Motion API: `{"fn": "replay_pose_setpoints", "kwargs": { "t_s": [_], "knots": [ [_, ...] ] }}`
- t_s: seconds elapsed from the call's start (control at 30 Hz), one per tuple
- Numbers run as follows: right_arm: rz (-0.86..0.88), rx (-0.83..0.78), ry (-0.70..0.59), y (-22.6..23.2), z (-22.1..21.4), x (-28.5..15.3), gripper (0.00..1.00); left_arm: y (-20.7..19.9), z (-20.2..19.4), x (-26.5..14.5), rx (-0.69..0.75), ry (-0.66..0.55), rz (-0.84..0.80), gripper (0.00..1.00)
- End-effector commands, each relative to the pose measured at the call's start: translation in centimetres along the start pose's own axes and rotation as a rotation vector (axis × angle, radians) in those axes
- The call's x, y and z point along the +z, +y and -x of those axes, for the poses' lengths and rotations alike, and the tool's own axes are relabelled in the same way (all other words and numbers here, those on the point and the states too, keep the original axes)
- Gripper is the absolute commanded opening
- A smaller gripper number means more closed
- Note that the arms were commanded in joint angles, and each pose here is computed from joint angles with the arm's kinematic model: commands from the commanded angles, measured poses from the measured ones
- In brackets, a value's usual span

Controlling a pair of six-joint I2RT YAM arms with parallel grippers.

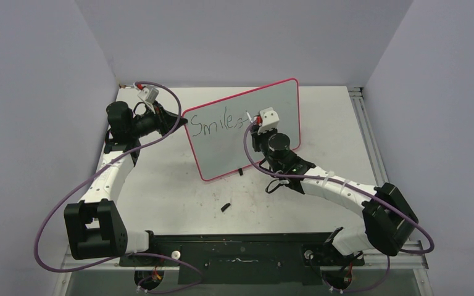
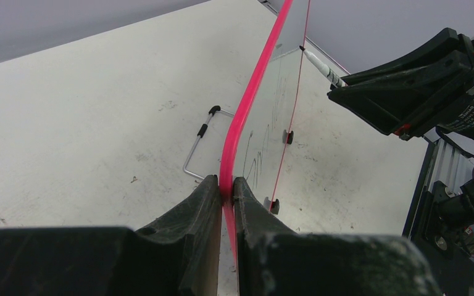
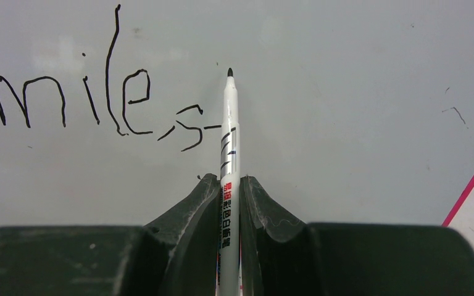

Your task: Write a sentence on the whiteboard

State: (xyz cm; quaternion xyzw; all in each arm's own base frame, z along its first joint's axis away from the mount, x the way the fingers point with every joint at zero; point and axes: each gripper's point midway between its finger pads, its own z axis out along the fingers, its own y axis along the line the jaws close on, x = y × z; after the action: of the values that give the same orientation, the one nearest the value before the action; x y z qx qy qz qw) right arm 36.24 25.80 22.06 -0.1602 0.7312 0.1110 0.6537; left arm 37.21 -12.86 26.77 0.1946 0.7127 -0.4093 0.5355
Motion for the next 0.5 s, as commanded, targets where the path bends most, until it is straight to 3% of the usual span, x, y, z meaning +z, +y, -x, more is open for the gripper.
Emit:
{"fn": "replay_pose_setpoints", "kwargs": {
  "t_s": [0.0, 0.47],
  "knots": [
    [0.002, 0.012, -0.075, 0.0, 3.1, 1.1, 0.05, -0.7, 0.9, -0.4, 0.049, -0.020, -0.014, 0.00],
    [0.016, 0.017, -0.007, 0.4, 0.5, 1.7, 0.05, -0.7, 0.9, -0.4, 0.049, -0.020, -0.014, 0.00]
  ]
}}
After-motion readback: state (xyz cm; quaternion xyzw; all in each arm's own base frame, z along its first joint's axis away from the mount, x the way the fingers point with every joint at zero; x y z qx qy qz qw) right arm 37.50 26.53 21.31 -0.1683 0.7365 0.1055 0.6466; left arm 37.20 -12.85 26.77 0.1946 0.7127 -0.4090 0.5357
